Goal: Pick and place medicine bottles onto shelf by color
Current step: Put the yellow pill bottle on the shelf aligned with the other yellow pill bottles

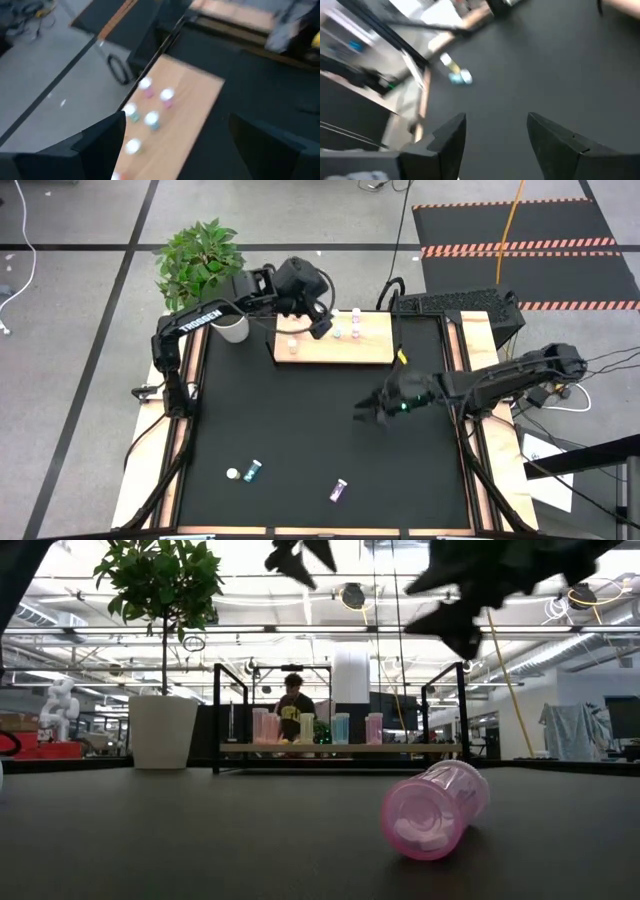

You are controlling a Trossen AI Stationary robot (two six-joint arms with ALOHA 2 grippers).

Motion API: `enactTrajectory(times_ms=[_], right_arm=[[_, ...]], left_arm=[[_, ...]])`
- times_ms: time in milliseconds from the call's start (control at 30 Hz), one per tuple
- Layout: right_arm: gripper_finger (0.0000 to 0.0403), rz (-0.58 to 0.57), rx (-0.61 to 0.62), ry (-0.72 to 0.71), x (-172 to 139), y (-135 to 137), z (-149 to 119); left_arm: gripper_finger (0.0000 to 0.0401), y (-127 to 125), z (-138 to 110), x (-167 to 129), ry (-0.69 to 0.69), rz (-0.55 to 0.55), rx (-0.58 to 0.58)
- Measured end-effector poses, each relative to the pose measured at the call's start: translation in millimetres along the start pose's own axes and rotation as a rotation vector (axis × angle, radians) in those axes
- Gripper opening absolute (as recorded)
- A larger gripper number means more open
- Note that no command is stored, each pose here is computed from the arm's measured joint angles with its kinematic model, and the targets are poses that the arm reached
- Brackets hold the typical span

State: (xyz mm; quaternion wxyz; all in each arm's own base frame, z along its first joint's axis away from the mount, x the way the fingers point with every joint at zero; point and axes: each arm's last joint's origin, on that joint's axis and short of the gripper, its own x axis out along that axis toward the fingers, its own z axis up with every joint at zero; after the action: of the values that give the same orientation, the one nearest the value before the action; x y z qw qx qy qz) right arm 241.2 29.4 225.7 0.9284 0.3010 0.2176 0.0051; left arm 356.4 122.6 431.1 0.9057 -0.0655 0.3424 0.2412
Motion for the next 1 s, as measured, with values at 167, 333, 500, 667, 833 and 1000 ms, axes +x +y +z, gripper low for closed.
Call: enactTrajectory(times_ms=[167,333,500,667,833,1000], right_arm=[[0.0193,-0.123,0.004,0.045,-2.6,21.1,-31.7],[0.0192,-0.179,0.067,-0.007,-3.7,33.8,-45.0],[0.0192,-0.255,0.122,0.018,11.5,41.8,-45.1],[0.0192,-0.298,0.103,0.114,43.2,60.3,-30.7],[0.0192,-0.317,0.005,0.173,81.2,84.3,-17.9],[0.0192,-0.293,-0.056,0.135,117.0,99.1,-18.9]], left_arm=[[0.0351,-17.1,3.3,-20.7,-0.041,-0.043,0.065],[0.0351,-7.7,5.3,-69.8,-0.135,-0.040,0.063],[0.0351,2.4,-1.5,-99.2,-0.141,-0.032,0.075],[0.0351,-0.2,-18.8,-111.2,-0.010,-0.060,0.104],[0.0351,-23.7,-38.8,-112.9,0.133,-0.109,0.171],[0.0351,-54.0,-57.3,-130.4,0.120,-0.171,0.201]])
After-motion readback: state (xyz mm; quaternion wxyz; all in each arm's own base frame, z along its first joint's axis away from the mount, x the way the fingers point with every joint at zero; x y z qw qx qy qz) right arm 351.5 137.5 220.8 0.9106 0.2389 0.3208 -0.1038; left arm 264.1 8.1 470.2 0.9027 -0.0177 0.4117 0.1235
